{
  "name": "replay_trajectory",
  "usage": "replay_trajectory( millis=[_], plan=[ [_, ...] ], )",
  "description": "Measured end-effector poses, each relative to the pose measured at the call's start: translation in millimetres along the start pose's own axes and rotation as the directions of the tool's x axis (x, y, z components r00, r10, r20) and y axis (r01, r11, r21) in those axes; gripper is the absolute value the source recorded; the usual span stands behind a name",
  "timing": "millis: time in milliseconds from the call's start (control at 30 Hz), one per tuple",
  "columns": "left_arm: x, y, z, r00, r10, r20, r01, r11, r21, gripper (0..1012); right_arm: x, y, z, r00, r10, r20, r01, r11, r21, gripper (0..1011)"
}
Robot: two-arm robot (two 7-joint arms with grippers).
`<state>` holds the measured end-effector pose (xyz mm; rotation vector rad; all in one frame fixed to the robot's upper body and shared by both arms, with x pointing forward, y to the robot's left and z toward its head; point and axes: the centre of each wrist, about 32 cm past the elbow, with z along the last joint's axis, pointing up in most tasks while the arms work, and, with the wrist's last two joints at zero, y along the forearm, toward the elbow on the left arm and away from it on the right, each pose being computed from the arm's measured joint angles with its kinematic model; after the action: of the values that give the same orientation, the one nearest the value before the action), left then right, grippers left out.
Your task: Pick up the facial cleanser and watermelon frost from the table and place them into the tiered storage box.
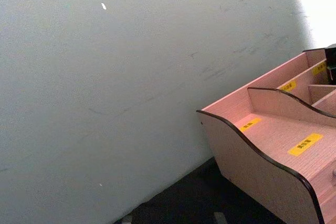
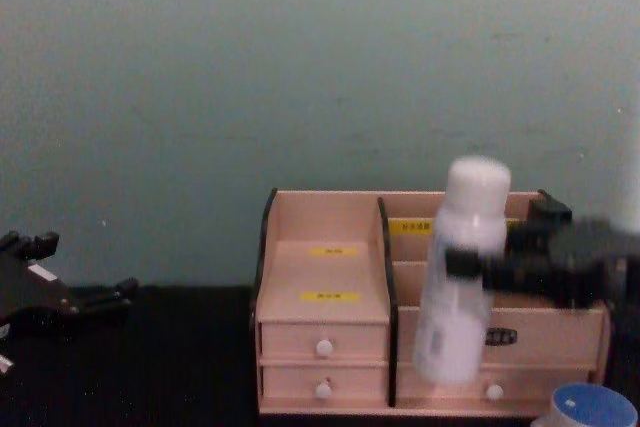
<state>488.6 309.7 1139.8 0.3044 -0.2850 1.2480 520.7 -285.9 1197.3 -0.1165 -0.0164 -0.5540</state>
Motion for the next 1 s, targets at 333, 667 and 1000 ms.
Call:
replay_trajectory(
  millis=[333, 667, 1000],
  plan=[
    [0.0, 0.0, 0.0, 1.0000, 0.000, 0.000, 0.000, 1.0000, 0.000, 1001, 20.9, 18.2, 29.5, 0.995, -0.083, 0.054, 0.076, 0.989, 0.126, 591],
    [0.0, 0.0, 0.0, 1.0000, 0.000, 0.000, 0.000, 1.0000, 0.000, 1001, 39.6, 42.1, 30.9, 0.985, -0.143, 0.097, 0.128, 0.981, 0.148, 591],
    [0.0, 0.0, 0.0, 1.0000, 0.000, 0.000, 0.000, 1.0000, 0.000, 1001, 54.5, 53.2, 24.2, 0.977, -0.192, 0.099, 0.179, 0.976, 0.126, 591]
  ],
)
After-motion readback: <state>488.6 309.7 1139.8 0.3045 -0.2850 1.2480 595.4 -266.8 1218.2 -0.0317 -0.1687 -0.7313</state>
